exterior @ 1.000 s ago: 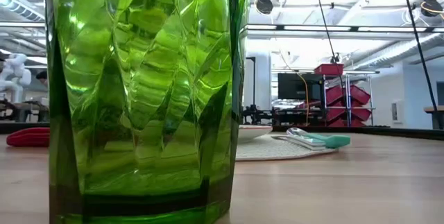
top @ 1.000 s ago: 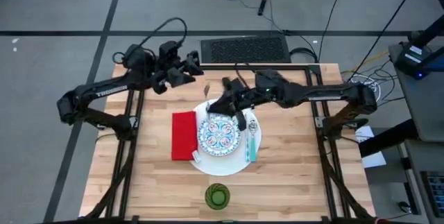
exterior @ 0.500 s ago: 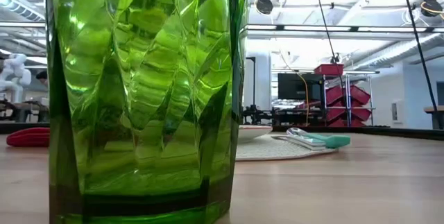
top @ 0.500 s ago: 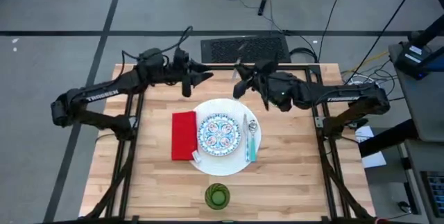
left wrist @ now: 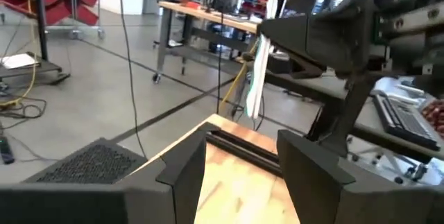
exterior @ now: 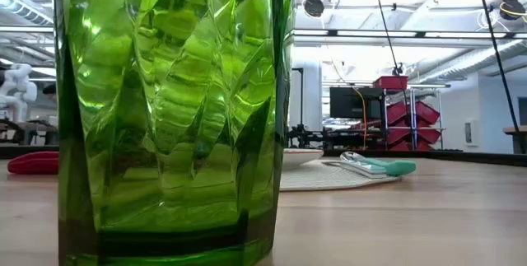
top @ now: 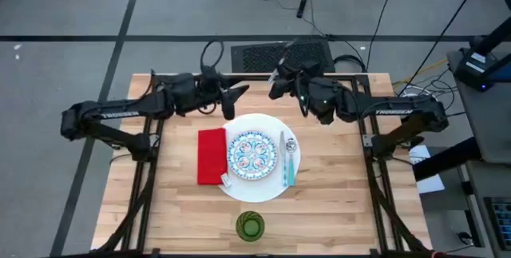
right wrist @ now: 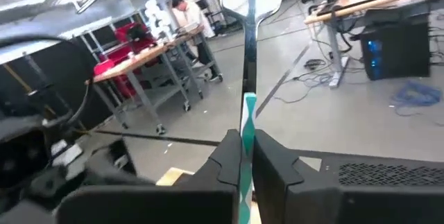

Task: Set table place
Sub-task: Adjust the fork on the red table napkin on the white tablemat

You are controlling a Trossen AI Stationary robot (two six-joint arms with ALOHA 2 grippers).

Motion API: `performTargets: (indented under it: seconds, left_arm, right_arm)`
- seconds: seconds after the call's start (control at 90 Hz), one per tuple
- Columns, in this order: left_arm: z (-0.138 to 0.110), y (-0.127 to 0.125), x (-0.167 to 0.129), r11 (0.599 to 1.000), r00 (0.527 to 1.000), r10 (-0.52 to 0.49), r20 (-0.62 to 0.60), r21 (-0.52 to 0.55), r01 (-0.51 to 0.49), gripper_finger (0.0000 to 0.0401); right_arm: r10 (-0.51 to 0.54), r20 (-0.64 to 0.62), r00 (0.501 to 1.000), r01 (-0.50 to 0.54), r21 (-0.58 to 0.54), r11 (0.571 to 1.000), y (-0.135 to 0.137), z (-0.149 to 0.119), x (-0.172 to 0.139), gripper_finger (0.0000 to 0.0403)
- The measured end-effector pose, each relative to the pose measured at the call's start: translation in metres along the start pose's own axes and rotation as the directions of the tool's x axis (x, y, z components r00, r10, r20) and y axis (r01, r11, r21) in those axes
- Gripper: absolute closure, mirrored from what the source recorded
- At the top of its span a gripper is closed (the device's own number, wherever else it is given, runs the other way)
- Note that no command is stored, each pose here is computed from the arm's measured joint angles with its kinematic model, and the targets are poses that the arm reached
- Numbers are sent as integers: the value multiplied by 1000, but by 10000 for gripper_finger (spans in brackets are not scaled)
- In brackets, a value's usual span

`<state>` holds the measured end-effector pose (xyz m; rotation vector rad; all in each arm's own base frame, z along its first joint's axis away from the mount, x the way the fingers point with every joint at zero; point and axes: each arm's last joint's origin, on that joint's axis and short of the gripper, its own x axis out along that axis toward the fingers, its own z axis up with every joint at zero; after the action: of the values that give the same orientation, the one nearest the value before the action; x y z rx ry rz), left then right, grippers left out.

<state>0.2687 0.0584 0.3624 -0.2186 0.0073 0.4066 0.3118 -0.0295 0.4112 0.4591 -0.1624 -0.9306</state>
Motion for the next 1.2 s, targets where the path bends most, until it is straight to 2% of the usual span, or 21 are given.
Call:
performTargets:
  seconds: [0.144, 0.222, 0.433, 0.733, 1.056, 1.2]
  left_arm:
    - [-10, -7, 11, 995, 994, -104, -41, -6, 104, 237]
    - [-13, -10, 15, 992, 991, -126, -39, -7, 126, 237]
    - [-18, -12, 25, 990, 993, -116, -9, 76, 116, 237]
    - [-30, -10, 36, 994, 996, -71, -45, 78, 74, 237]
    - [-31, -10, 38, 996, 998, -39, -39, 77, 42, 238]
    - [-32, -10, 38, 996, 998, -39, -39, 77, 42, 264]
  right_arm:
    - [13, -10, 1000, -13, 11, 1000, 1, -2, 1, 398]
    - [35, -26, 999, -34, 41, 999, 2, -3, 1, 398]
    - [44, -55, 998, -41, 45, 998, 7, -17, 6, 398]
    - [83, -65, 994, -81, 35, 996, 14, -24, 4, 398]
    - [99, -66, 993, -99, 10, 995, 17, -26, 2, 398]
    - [106, -71, 992, -106, 7, 994, 19, -26, 0, 398]
